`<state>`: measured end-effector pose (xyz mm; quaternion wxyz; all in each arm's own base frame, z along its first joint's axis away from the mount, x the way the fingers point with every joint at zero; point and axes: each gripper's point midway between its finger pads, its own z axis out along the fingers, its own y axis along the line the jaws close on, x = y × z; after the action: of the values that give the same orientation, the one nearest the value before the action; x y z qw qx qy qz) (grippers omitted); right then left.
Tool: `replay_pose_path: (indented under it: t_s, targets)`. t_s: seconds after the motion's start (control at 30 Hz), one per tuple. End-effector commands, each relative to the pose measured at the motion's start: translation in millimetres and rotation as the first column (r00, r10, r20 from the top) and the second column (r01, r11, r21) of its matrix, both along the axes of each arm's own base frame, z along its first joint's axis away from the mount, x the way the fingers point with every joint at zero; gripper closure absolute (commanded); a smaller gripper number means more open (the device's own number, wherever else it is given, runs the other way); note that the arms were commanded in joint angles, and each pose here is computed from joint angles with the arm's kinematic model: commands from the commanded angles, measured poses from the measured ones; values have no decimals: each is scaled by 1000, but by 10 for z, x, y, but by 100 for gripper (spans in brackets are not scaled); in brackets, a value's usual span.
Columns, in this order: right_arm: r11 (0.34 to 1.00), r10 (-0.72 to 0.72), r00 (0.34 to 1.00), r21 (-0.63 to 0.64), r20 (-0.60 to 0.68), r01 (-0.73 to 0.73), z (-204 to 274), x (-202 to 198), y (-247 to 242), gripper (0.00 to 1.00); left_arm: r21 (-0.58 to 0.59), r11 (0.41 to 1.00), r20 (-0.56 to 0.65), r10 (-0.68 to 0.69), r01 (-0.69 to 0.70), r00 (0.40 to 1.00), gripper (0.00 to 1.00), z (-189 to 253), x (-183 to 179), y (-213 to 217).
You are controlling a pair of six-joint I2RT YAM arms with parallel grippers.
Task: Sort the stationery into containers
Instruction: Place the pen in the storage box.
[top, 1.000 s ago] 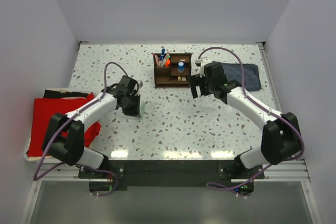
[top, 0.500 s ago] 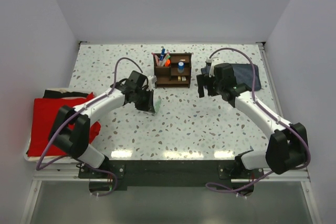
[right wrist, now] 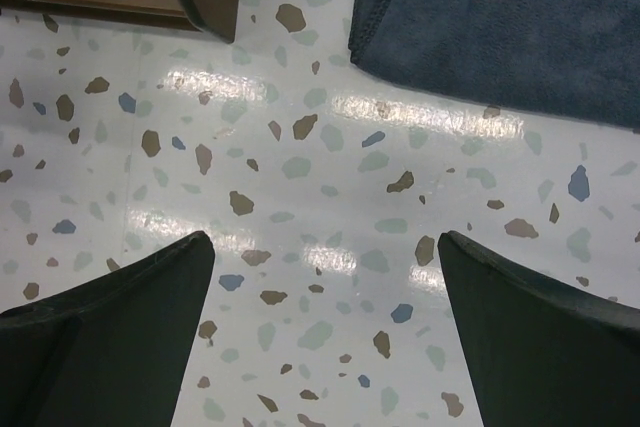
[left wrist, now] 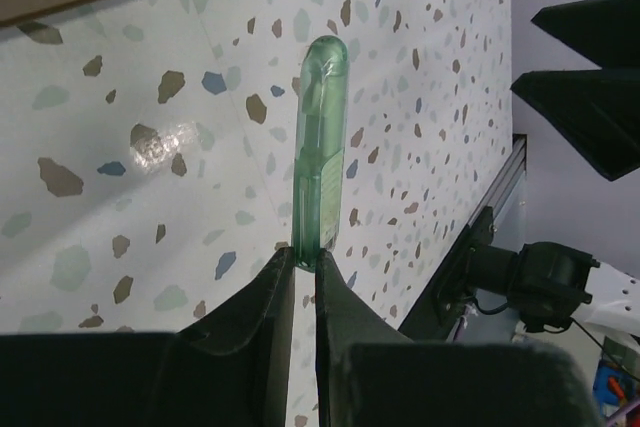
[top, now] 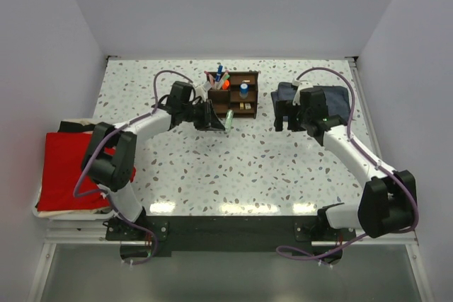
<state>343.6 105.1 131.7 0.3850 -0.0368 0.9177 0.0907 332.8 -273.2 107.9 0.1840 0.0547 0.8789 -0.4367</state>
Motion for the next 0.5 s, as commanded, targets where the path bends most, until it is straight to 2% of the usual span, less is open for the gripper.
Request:
replay_pose_path:
  t_s: [0.0, 0.13, 0.23, 0.3, 0.33, 0.37, 0.47]
  targets:
    - [999, -3, 999, 38, 32, 2, 159, 114, 43, 1, -188, 980, 89, -41, 57, 995, 100, 446, 214, -263]
    - [999, -3, 1000, 32, 27, 2, 146, 139, 39, 1, -220, 973, 70, -52, 67, 996, 100, 458, 236, -313]
    - [1000, -4, 1000, 31, 26, 3, 135, 152, 36, 1, -199, 979, 48, -28, 37, 998, 100, 386, 269, -296]
    - [999, -8, 1000, 32, 27, 7, 139, 162, 27, 1, -164, 986, 21, -13, 17, 1000, 100, 313, 264, -261]
    - [999, -9, 1000, 31, 25, 8, 131, 164, 25, 1, -113, 993, 40, 24, -20, 999, 100, 252, 341, -209]
    - [1000, -9, 1000, 27, 19, 9, 112, 158, 24, 1, -60, 997, -4, 48, -48, 999, 100, 193, 314, -159]
    - [1000, -15, 1000, 23, 16, 15, 97, 170, 17, 1, 41, 993, 25, 111, -112, 994, 100, 181, 442, -86]
